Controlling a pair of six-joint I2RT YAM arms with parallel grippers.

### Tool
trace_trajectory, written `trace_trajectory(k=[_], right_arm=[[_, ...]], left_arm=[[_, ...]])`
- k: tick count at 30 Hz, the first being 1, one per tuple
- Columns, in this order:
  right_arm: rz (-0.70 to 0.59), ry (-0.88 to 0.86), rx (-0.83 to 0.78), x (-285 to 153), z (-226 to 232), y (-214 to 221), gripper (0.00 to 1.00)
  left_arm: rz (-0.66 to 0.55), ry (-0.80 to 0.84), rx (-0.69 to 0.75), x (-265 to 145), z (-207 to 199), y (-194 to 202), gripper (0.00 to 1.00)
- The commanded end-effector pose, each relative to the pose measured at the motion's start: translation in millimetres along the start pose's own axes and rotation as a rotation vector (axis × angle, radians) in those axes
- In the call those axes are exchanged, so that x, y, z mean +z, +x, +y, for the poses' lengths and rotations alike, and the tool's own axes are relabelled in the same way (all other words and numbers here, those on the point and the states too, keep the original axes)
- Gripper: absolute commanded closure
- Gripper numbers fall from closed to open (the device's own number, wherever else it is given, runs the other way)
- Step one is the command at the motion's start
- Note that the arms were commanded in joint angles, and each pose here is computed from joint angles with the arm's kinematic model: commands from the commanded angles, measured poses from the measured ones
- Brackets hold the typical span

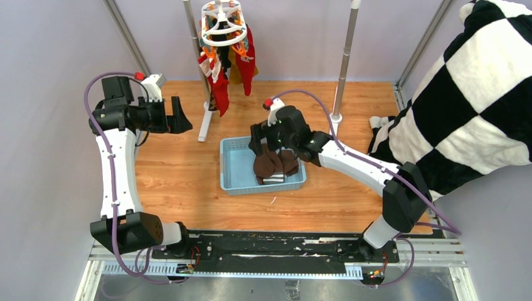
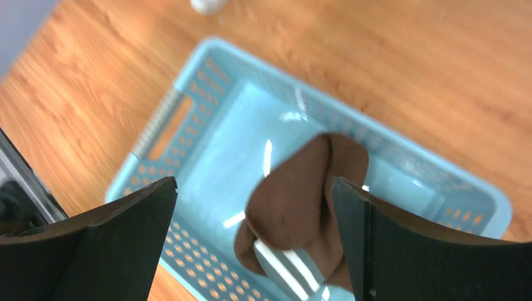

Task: Remove the socks clipped to the hanger
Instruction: Place the sock in the bin.

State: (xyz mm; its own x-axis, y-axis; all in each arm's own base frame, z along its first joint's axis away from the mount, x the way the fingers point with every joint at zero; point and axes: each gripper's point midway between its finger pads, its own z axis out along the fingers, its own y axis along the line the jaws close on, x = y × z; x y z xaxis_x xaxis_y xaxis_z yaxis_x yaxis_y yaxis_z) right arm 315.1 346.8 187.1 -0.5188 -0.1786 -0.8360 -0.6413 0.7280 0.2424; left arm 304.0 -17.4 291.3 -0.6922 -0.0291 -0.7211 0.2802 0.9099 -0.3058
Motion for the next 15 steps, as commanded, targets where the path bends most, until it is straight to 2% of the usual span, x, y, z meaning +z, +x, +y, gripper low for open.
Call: trace_trajectory(k=[1,3,5,8,11,15], right_arm=[[-0.233,0.021,0.098,-3.7,2.6,-86.3,0.0],[-0.285,-0.096,0.085,-3.0,15.4,-110.6,0.0],[-0.301,-0.172,-0.011,2.0,30.8,-124.1,0.0],[-0.237,-0.015,-0.136,17.9,27.6,-139.2,0.0],[-0.315,0.051,-0.17,26.1,27.5,-158.5,0.0],[-0.395,0.05,-0.185,36.7,35.2,-174.1,0.03]], left_arm=[[-0.001,-0.057,-0.028,-4.4,17.7,1.4,0.0],[0.002,-0.088,-0.057,-4.8,26.6,0.6,0.0],[0.01,-0.107,-0.077,-3.5,34.3,1.5,0.0],[0.009,-0.092,-0.09,-3.2,34.9,3.8,0.0],[0.009,-0.065,-0.093,-2.2,30.1,6.0,0.0],[0.015,-0.048,-0.089,-0.9,27.7,10.7,0.0]])
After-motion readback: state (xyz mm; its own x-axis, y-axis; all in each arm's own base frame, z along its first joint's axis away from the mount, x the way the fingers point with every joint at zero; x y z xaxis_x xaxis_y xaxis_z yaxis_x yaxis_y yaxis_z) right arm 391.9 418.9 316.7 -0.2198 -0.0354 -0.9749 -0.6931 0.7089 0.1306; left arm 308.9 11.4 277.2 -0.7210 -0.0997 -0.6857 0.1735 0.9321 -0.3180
